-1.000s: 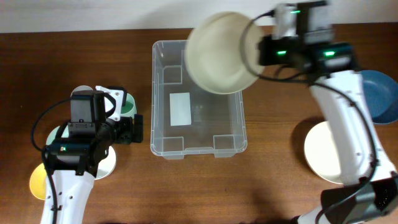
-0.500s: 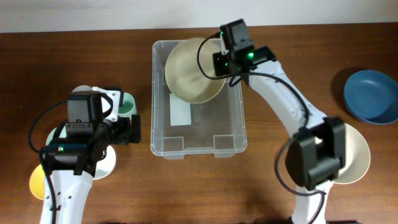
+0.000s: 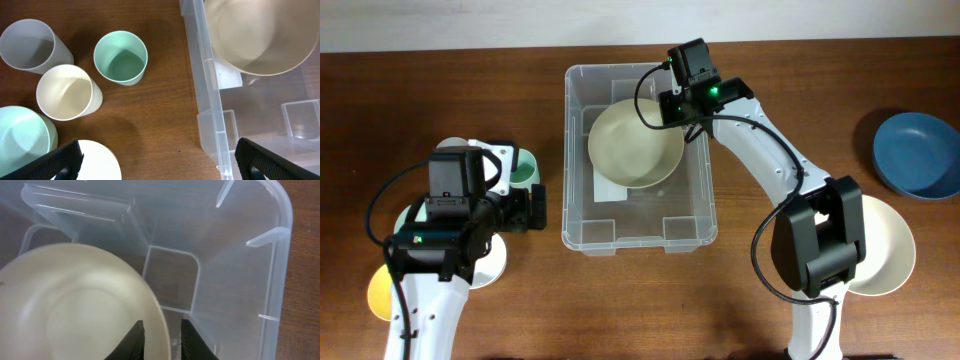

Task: Pack container
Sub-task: 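Lift the cream bowl and place it into the container, release, then move the right gripper to the second cream bowl and grasp its rim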

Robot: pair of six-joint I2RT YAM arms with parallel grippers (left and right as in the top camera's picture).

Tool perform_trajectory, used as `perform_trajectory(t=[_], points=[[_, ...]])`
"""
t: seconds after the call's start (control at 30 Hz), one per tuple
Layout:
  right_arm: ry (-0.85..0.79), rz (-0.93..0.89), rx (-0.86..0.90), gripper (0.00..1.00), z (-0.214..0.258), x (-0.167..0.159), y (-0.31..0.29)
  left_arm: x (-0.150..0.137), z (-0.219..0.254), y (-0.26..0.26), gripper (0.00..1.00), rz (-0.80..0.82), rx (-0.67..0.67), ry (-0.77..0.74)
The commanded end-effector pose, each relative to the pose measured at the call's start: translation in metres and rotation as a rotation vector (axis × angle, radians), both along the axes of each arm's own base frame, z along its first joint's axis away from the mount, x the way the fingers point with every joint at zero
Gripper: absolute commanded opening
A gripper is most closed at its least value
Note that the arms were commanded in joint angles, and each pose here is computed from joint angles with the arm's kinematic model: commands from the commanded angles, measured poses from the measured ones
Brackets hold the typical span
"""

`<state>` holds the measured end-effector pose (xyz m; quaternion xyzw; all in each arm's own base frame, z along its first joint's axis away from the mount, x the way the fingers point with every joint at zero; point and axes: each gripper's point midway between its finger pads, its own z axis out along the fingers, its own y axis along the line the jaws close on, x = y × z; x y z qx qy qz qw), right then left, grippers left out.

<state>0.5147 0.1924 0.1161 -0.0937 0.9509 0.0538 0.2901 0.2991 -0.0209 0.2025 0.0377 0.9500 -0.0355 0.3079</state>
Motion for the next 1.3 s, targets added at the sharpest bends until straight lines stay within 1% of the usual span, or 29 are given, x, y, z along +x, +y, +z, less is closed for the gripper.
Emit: perform_trajectory(t=[0.0, 0.07, 0.17, 0.27, 0.3, 0.33, 0.37, 0.43, 0.5, 0.6, 0.67, 0.73, 0.77, 0.8, 0.83, 1.03, 1.07, 1.13, 1.23, 1.27], points=[[-0.019, -0.003, 0.013, 0.2, 0.012, 0.001, 0.004, 0.002, 0.009, 0.0, 0.99, 0.01, -0.014, -0.022], [-0.037, -0.001, 0.017, 0.21, 0.025, -0.001, 0.003, 0.002, 0.009, 0.0, 1.0, 0.01, -0.014, -0.022], [-0.105, -0.003, 0.029, 0.3, 0.063, -0.004, -0.001, 0.002, 0.009, 0.0, 0.99, 0.01, -0.014, -0.023], [-0.209, -0.015, 0.065, 0.37, 0.123, -0.013, -0.014, 0.002, 0.009, 0.0, 0.99, 0.01, -0.014, -0.022], [-0.233, -0.024, 0.073, 0.43, 0.138, -0.016, -0.02, 0.002, 0.009, 0.0, 0.99, 0.01, -0.014, -0.022], [-0.258, -0.038, 0.081, 0.47, 0.155, -0.021, -0.03, 0.002, 0.009, 0.0, 0.99, 0.01, -0.014, -0.022], [-0.28, -0.074, 0.094, 0.5, 0.173, -0.027, -0.045, 0.002, 0.009, 0.0, 1.0, 0.01, -0.014, -0.022], [-0.289, -0.192, 0.124, 0.52, 0.194, -0.038, -0.08, 0.002, 0.009, 0.0, 0.99, 0.01, -0.014, -0.022], [-0.262, -0.333, 0.157, 0.54, 0.204, -0.053, -0.123, 0.002, 0.009, 0.0, 0.99, 0.01, -0.014, -0.022], [-0.153, -0.619, 0.209, 0.56, 0.197, -0.087, -0.197, 0.002, 0.009, 0.0, 0.99, 0.01, -0.014, -0.023], [-0.012, -0.899, 0.247, 0.57, 0.177, -0.132, -0.271, 0.004, 0.01, 0.0, 0.99, 0.01, -0.014, -0.029], [0.053, -1.004, 0.265, 0.57, 0.167, -0.155, -0.305, 0.004, 0.01, 0.0, 1.0, 0.01, -0.014, -0.031], [0.075, -1.052, 0.273, 0.59, 0.163, -0.166, -0.32, 0.004, 0.01, 0.0, 0.99, 0.01, -0.015, -0.033], [0.097, -1.1, 0.278, 0.63, 0.159, -0.177, -0.335, 0.004, 0.011, 0.0, 0.99, 0.01, -0.015, -0.033], [0.115, -1.136, 0.28, 0.66, 0.156, -0.188, -0.348, 0.005, 0.011, 0.0, 0.99, 0.01, -0.015, -0.034], [0.237, -1.292, 0.302, 0.67, 0.13, -0.254, -0.407, 0.005, 0.011, 0.0, 0.99, 0.01, -0.015, -0.034], [0.293, -1.313, 0.352, 0.67, 0.114, -0.273, -0.414, 0.005, 0.011, 0.0, 0.99, 0.01, -0.015, -0.034], [0.347, -1.319, 0.412, 0.67, 0.095, -0.287, -0.415, 0.005, 0.011, 0.0, 0.99, 0.01, -0.015, -0.038], [0.437, -1.359, 0.458, 0.67, 0.059, -0.31, -0.414, 0.007, 0.013, 0.0, 0.99, 0.01, -0.015, -0.049], [0.485, -1.369, 0.491, 0.67, 0.034, -0.319, -0.409, 0.007, 0.013, 0.0, 0.99, 0.01, -0.015, -0.049]])
